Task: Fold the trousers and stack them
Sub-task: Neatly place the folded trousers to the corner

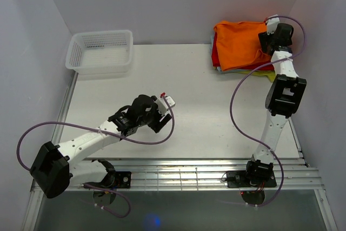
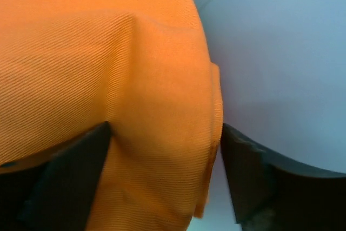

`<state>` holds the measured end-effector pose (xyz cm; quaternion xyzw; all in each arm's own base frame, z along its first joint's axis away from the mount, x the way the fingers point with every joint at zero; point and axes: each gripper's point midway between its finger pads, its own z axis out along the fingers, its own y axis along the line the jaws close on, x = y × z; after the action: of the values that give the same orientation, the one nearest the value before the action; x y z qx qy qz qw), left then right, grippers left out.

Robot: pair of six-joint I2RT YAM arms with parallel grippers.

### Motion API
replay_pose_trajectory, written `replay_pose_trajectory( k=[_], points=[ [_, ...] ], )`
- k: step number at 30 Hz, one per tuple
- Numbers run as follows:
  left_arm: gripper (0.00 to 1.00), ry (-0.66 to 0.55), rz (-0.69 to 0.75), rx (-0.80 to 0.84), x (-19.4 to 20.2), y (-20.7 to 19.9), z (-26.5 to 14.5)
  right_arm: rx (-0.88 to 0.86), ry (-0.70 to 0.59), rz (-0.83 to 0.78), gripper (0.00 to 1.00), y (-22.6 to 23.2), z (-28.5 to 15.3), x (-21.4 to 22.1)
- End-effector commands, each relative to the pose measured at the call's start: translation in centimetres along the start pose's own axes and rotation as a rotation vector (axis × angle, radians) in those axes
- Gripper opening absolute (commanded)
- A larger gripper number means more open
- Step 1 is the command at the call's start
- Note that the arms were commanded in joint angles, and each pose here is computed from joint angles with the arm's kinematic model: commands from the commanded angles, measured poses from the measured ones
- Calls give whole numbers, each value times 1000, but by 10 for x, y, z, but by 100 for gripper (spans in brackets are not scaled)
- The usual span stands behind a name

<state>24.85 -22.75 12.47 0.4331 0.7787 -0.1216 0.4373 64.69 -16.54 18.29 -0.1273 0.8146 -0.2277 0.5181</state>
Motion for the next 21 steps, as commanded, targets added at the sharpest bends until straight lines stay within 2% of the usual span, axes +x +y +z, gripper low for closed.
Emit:
replay_pose_trajectory(
  k=[1, 2, 5, 6, 8, 9, 11, 14, 16, 21],
  points=[
    [80, -3, -87, 79, -16, -1, -5, 99, 6, -37, 91, -39, -13, -11],
    [80, -3, -131, 95, -24, 0, -10, 97, -17, -37, 95, -45, -23, -24],
    [85, 40, -260, 158, -26, 2, -14, 69, -30, -34, 90, -52, -43, -45],
    [87, 23, -292, 180, -41, 5, -18, 69, -55, -31, 90, -60, -57, -60],
    [90, 102, -398, 171, -30, 22, -15, 55, -79, -29, 90, -67, -81, -79],
    [90, 85, -444, 171, -43, 32, -17, 48, -91, -25, 90, -69, -91, -86],
    [91, 110, -550, 168, -38, 52, -17, 14, -124, -19, 90, -70, -118, -102],
    [92, 96, -587, 134, -45, 78, -21, -59, -177, -17, 90, -65, -148, -123],
    [93, 70, -589, 83, -52, 99, -26, -134, -163, -1, 90, -53, -162, -122],
    [96, 71, -643, 102, -52, 120, -38, -418, -174, 62, 90, -7, -227, -129]
  ],
)
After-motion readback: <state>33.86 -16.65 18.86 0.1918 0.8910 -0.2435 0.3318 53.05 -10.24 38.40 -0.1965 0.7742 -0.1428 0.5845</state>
